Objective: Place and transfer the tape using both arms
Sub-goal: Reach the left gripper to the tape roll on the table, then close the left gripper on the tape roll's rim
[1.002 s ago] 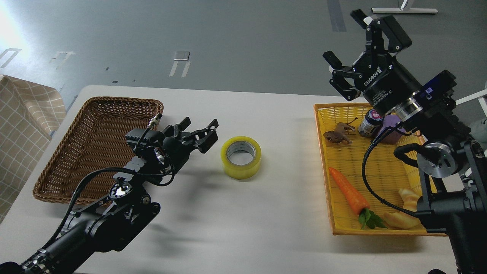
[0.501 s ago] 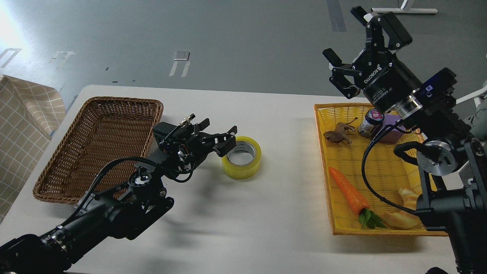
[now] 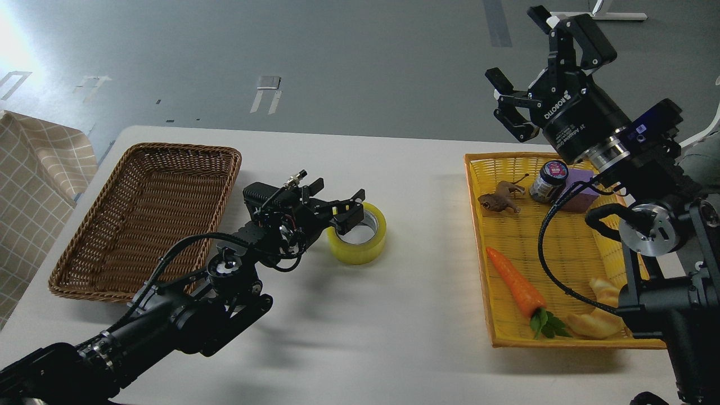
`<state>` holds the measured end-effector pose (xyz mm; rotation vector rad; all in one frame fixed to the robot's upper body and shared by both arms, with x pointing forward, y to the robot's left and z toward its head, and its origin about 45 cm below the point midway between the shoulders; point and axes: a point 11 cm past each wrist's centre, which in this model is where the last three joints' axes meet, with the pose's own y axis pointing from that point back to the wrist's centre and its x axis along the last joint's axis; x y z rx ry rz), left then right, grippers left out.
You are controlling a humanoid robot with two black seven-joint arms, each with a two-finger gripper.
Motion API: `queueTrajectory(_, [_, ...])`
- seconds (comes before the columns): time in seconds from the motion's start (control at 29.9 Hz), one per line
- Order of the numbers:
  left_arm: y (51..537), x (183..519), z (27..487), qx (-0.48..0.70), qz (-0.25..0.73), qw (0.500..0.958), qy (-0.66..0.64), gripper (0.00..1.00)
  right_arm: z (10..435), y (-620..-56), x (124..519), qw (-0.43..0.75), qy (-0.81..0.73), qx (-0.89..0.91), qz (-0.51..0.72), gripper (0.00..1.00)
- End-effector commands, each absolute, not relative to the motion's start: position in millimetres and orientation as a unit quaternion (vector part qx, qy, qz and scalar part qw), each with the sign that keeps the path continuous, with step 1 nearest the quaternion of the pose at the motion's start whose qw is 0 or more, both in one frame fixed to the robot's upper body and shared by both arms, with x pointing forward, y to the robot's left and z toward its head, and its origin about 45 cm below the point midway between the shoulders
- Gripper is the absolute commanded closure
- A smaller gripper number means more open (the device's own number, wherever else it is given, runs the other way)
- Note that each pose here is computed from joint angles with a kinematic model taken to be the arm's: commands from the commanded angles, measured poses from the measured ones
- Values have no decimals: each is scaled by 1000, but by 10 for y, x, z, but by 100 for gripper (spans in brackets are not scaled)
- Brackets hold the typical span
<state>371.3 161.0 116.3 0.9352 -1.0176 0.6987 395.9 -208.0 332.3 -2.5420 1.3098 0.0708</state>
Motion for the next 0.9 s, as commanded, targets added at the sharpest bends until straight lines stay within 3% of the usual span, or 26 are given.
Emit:
queueTrajectory(0.0, [1664, 3697, 1073, 444, 301, 707, -460, 2, 3383, -2049, 3991, 135, 450, -882, 21, 0])
queueTrajectory(0.87, [1621, 3603, 915, 466, 253, 716, -454, 2, 3275, -2078, 4005, 125, 458, -879, 33, 0])
